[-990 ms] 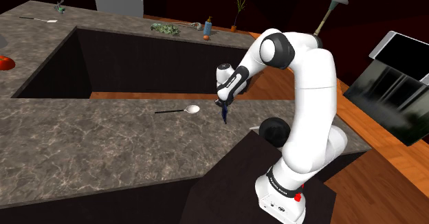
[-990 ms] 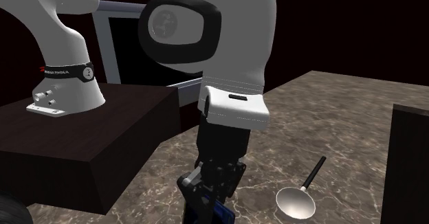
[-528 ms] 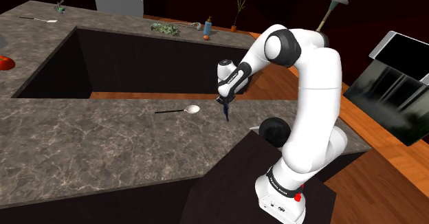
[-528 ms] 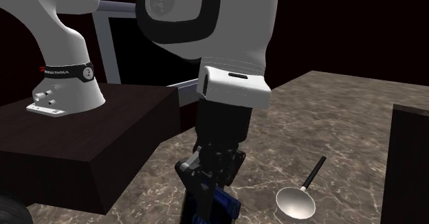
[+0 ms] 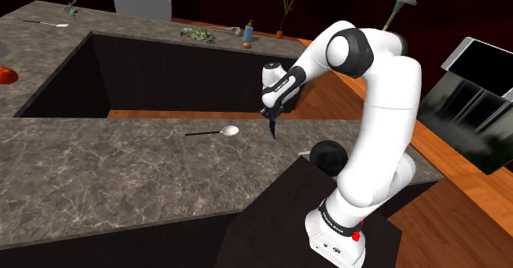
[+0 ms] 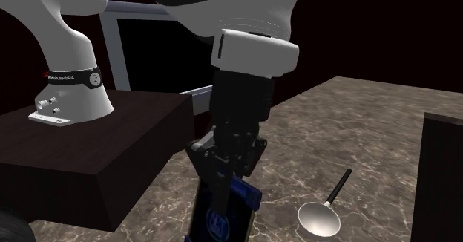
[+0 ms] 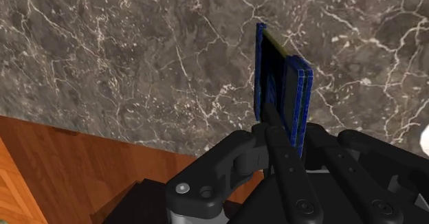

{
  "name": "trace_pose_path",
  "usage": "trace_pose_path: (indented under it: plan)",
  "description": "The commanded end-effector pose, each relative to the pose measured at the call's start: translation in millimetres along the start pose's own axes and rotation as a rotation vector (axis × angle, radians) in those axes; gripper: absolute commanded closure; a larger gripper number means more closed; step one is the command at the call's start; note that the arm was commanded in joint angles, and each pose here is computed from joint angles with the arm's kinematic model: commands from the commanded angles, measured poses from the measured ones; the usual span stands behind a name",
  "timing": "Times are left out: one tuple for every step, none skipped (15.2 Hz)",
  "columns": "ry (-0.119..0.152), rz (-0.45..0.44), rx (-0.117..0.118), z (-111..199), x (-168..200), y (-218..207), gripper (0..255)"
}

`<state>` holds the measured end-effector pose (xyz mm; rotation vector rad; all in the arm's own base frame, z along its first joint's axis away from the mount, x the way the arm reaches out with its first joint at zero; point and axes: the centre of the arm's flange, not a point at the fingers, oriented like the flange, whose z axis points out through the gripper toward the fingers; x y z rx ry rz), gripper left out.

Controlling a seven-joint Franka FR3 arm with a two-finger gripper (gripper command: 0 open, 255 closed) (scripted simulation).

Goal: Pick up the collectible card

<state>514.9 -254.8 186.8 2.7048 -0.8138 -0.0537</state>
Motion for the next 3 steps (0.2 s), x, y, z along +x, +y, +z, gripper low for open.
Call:
trace_pose_path:
  plan:
    - [0.0, 0.0, 0.0, -9.4, 0.4, 4.0, 255]
    - [0.0, 0.0, 0.0, -10.2, 0.4, 4.2, 255]
    - [0.0, 0.0, 0.0, -10.2, 0.5, 4.2, 255]
